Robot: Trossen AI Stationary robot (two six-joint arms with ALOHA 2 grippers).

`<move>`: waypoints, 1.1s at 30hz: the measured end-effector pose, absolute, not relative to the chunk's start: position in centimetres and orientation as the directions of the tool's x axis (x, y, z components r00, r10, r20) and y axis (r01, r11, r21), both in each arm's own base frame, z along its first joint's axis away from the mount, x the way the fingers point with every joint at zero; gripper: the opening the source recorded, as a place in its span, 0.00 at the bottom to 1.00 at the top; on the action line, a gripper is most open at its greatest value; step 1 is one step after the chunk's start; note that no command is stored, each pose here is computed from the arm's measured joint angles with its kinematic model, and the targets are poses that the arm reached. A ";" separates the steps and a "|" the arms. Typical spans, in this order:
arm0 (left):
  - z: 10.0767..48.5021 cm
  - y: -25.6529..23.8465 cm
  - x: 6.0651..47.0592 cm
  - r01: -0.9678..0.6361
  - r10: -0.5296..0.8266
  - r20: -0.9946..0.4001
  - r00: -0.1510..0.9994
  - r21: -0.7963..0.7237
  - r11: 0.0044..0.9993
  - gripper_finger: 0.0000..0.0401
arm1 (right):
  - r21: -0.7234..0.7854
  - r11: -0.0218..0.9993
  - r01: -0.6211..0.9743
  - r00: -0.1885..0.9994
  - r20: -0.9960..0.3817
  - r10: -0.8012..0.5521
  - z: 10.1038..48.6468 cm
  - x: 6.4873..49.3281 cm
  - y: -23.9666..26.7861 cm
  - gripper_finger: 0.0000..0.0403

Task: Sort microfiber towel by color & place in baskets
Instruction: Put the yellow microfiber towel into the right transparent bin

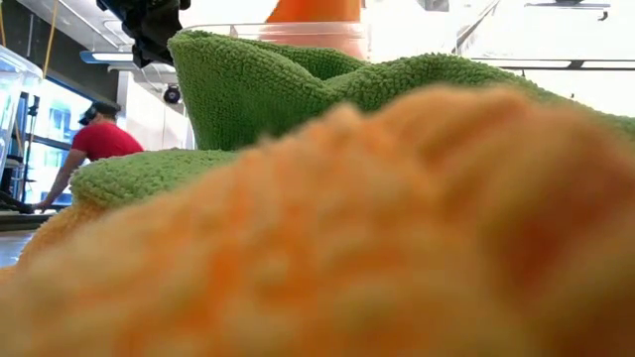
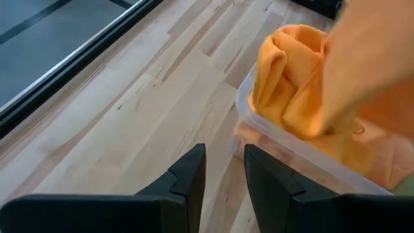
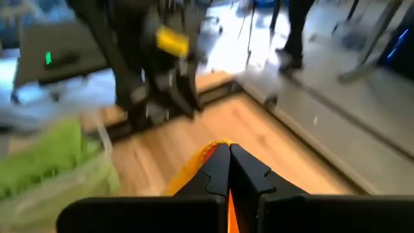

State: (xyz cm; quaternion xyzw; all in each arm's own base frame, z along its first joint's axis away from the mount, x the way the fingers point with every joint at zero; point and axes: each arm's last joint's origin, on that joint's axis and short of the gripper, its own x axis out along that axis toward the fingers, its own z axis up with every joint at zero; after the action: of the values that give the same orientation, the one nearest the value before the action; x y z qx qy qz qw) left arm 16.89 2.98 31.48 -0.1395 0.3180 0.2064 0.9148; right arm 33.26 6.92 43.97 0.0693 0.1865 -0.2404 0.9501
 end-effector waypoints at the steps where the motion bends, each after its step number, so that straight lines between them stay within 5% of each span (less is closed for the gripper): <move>1: 31.5 3.0 16.9 -0.466 0.289 -0.639 0.713 -0.124 0.876 0.24 | 0.047 0.881 0.470 0.812 -0.416 -0.410 42.9 33.7 6.5 0.00; 13: 31.5 3.0 16.9 -0.466 0.289 -0.640 0.712 -0.123 0.876 0.24 | 0.169 0.877 0.450 0.755 -0.596 -0.272 31.1 36.4 2.1 0.00; 21: 31.5 3.0 16.9 -0.466 0.289 -0.640 0.712 -0.123 0.876 0.24 | 0.181 0.913 0.365 0.678 -0.724 -0.127 27.4 38.7 2.5 0.00; 33: 31.5 3.0 16.9 -0.468 0.290 -0.640 0.712 -0.124 0.875 0.24 | 0.021 0.964 0.263 0.367 -0.927 -0.080 24.4 43.9 2.4 0.00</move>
State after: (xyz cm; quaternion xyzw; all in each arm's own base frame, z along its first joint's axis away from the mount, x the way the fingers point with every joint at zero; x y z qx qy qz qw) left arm 16.89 2.98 31.48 -0.1401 0.3183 0.2071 0.9144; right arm 43.89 2.37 24.39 0.0828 0.5530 -0.1045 0.8224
